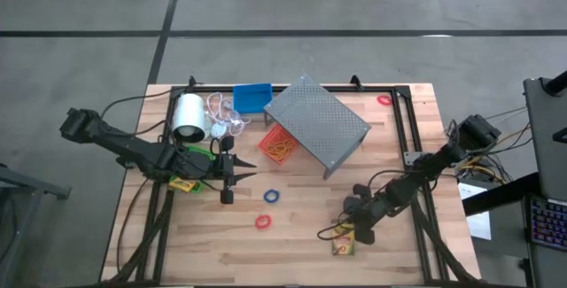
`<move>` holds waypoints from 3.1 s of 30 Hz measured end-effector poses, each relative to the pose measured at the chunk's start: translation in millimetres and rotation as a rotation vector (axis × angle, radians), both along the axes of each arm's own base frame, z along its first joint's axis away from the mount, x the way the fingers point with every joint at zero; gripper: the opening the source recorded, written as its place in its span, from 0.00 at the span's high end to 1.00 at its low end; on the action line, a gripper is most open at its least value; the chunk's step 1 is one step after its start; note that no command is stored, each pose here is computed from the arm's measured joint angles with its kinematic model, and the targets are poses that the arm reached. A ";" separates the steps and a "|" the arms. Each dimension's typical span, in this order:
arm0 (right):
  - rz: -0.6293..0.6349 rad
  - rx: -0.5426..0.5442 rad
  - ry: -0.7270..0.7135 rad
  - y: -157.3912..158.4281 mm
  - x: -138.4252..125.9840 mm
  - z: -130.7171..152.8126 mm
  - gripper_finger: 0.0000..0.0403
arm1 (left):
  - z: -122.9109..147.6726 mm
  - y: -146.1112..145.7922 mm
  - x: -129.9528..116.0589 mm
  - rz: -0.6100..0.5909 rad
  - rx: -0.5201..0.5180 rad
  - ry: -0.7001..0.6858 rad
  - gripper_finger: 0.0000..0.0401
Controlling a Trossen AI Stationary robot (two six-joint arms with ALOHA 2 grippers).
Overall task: Pick & Place Office Desk Supplies
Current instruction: Put the crayon box into the green bin
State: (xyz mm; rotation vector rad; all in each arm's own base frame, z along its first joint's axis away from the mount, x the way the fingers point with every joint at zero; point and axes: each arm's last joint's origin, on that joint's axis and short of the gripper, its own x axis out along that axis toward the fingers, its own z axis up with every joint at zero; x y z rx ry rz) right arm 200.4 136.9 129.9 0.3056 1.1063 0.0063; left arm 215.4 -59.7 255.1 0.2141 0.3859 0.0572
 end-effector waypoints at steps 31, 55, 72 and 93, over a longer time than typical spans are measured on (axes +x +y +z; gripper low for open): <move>-0.132 -0.082 -0.337 -7.7 3.5 41.1 0.98 | -0.6 0.0 -0.3 0.000 0.002 0.007 0.78; -0.184 -0.222 -0.415 -11.8 4.2 44.2 0.98 | -0.7 -0.2 -0.3 -0.001 0.002 0.007 0.78; -0.177 -0.313 -0.453 -13.7 4.7 46.6 0.98 | -0.7 -0.1 -0.3 -0.001 0.002 0.007 0.78; -0.123 -0.466 -0.513 -10.5 12.0 63.3 0.98 | -0.6 0.1 -0.3 0.000 0.002 0.007 0.78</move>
